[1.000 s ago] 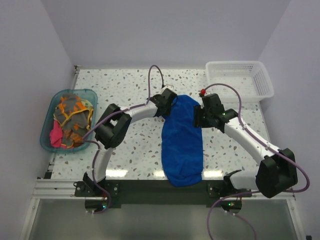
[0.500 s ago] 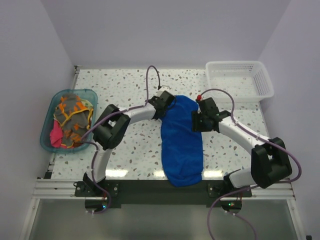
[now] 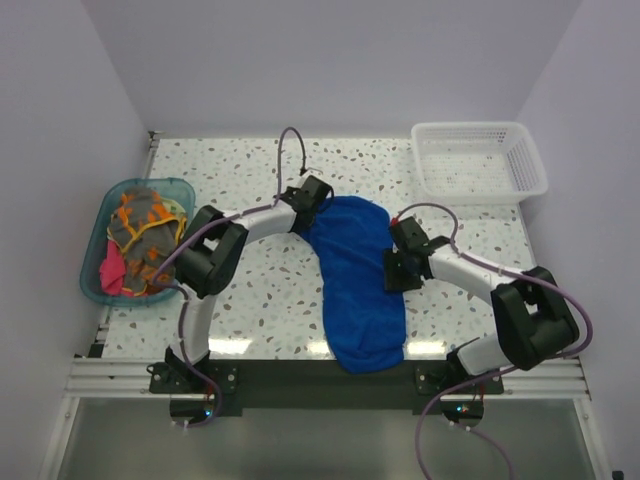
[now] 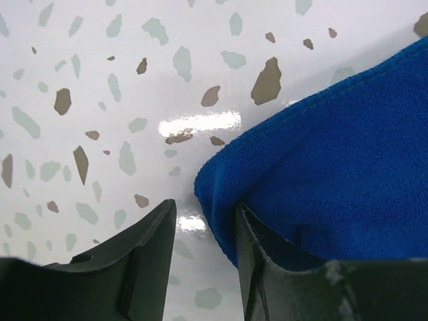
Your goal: Fold and stack the towels
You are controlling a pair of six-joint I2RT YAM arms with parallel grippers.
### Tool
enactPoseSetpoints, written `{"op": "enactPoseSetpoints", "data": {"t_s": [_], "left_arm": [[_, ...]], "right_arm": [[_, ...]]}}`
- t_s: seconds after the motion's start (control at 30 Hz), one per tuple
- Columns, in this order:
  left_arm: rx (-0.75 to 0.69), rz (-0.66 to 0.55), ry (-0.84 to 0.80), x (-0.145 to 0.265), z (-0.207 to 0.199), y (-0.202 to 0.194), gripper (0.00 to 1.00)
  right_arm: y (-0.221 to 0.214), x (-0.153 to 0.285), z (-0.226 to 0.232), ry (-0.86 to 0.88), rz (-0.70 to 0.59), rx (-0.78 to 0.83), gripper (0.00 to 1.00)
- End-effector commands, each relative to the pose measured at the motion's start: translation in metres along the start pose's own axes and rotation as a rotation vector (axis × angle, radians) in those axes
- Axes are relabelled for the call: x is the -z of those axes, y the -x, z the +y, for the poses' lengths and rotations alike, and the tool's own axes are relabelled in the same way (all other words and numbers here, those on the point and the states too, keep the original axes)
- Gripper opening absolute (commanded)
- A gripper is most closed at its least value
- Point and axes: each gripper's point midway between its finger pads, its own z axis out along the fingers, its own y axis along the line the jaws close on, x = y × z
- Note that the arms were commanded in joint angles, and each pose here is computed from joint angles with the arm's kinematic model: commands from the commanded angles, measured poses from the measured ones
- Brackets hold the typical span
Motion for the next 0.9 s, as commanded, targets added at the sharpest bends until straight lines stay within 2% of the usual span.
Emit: {"op": "enactPoseSetpoints", "data": {"t_s": [0.0,0.2,0.33,0.43,0.57,0.73,0.87], "left_arm": [[-0.121,0.074,0.047,-0.006,0.029,-0.012,0.46],[-0.183,0.092,0.025,-0.009,0.031,-0.011,0.50],[-0.196,0.140,0.003,-0.002,0.033,-0.029,0.52],[-0.166,0.159,-0.039,0.006,0.030,-0.042,0.52],[-0.134,0.184,-0.080,0.013,0.027,-0.061,0.51],[-0.114,0.200,-0.110,0.018,0.025,-0.071,0.48],[-0.109,0.194,-0.119,0.025,0.028,-0.074,0.46]], "right_arm": [[-0.041,0.001,0.001,-0.023,0.122,0.000,0.46],[-0.081,0.009,0.022,-0.001,0.232,0.077,0.48],[-0.082,0.032,0.045,0.069,0.234,0.188,0.51],[-0.048,0.055,0.060,0.100,0.151,0.261,0.52],[0.043,0.073,0.073,0.108,-0.039,0.290,0.52],[0.132,0.064,0.077,0.108,-0.185,0.292,0.52],[0.172,0.030,0.067,0.117,-0.219,0.307,0.53]]}}
